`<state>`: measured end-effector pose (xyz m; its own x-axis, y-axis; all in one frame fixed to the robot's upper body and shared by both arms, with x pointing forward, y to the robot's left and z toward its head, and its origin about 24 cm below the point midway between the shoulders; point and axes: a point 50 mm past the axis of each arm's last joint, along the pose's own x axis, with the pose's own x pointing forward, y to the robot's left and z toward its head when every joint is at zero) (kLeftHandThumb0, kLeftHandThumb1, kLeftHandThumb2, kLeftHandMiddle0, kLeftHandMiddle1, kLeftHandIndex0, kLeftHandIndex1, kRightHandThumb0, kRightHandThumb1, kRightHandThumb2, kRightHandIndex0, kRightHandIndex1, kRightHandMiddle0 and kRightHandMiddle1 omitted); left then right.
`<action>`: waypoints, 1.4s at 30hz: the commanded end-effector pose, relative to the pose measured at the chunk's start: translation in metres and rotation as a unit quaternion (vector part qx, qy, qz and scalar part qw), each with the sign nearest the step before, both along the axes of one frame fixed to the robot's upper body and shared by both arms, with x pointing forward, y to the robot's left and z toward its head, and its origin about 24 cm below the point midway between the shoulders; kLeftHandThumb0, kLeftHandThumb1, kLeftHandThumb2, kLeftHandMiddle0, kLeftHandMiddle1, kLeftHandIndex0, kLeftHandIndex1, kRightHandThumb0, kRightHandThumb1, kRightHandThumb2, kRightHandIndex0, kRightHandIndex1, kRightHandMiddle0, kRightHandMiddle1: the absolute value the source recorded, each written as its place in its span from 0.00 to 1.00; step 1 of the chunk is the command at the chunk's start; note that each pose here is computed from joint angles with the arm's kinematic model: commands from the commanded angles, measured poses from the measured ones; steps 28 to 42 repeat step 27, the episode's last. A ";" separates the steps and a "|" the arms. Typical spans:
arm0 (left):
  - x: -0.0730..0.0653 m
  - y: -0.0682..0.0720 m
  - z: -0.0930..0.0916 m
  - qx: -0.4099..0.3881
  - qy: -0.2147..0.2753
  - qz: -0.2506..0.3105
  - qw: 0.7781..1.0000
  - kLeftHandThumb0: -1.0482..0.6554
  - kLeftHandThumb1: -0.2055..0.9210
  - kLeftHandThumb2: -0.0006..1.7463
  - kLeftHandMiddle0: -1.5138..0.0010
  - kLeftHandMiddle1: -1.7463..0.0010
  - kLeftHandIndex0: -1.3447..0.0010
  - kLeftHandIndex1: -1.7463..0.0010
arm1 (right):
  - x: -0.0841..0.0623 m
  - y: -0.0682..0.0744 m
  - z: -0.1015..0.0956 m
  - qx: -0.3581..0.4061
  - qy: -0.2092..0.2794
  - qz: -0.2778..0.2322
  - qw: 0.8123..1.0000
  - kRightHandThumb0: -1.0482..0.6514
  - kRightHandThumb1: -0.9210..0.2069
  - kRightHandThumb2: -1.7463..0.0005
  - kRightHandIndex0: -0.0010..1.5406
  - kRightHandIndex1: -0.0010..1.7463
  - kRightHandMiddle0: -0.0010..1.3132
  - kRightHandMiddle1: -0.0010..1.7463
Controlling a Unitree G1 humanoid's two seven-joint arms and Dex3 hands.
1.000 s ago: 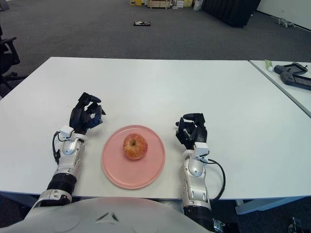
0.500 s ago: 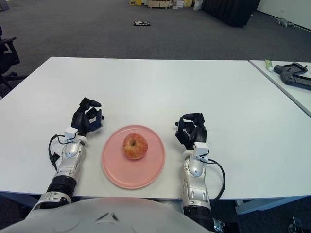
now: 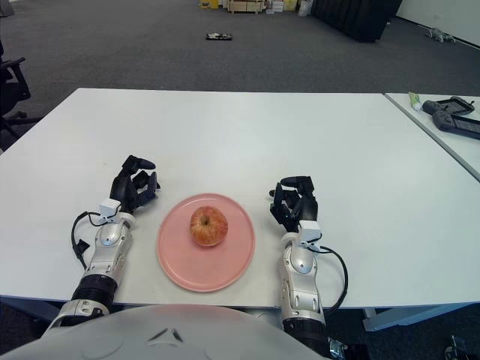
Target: Put the apple into the plate.
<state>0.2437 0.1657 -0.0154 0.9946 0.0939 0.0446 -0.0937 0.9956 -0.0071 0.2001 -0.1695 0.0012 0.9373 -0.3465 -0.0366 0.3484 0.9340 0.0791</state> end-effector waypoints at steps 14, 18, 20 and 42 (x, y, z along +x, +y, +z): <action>-0.002 0.002 -0.007 -0.012 0.023 0.010 1.000 0.39 0.76 0.52 0.61 0.00 0.73 0.00 | 0.007 0.004 0.001 0.009 -0.006 0.010 1.000 0.40 0.15 0.56 0.35 0.74 0.22 1.00; -0.002 0.002 -0.007 -0.012 0.020 0.009 1.000 0.39 0.76 0.52 0.62 0.00 0.73 0.00 | 0.007 0.004 0.000 0.008 -0.007 0.011 1.000 0.40 0.16 0.55 0.35 0.74 0.23 1.00; -0.002 0.002 -0.007 -0.012 0.020 0.009 1.000 0.39 0.76 0.52 0.62 0.00 0.73 0.00 | 0.007 0.005 0.000 0.006 -0.005 0.012 1.000 0.40 0.16 0.55 0.35 0.74 0.23 1.00; -0.002 0.002 -0.007 -0.013 0.021 0.008 1.000 0.39 0.76 0.52 0.61 0.00 0.73 0.00 | 0.008 0.005 -0.003 -0.006 0.004 0.021 1.000 0.40 0.18 0.53 0.35 0.74 0.24 1.00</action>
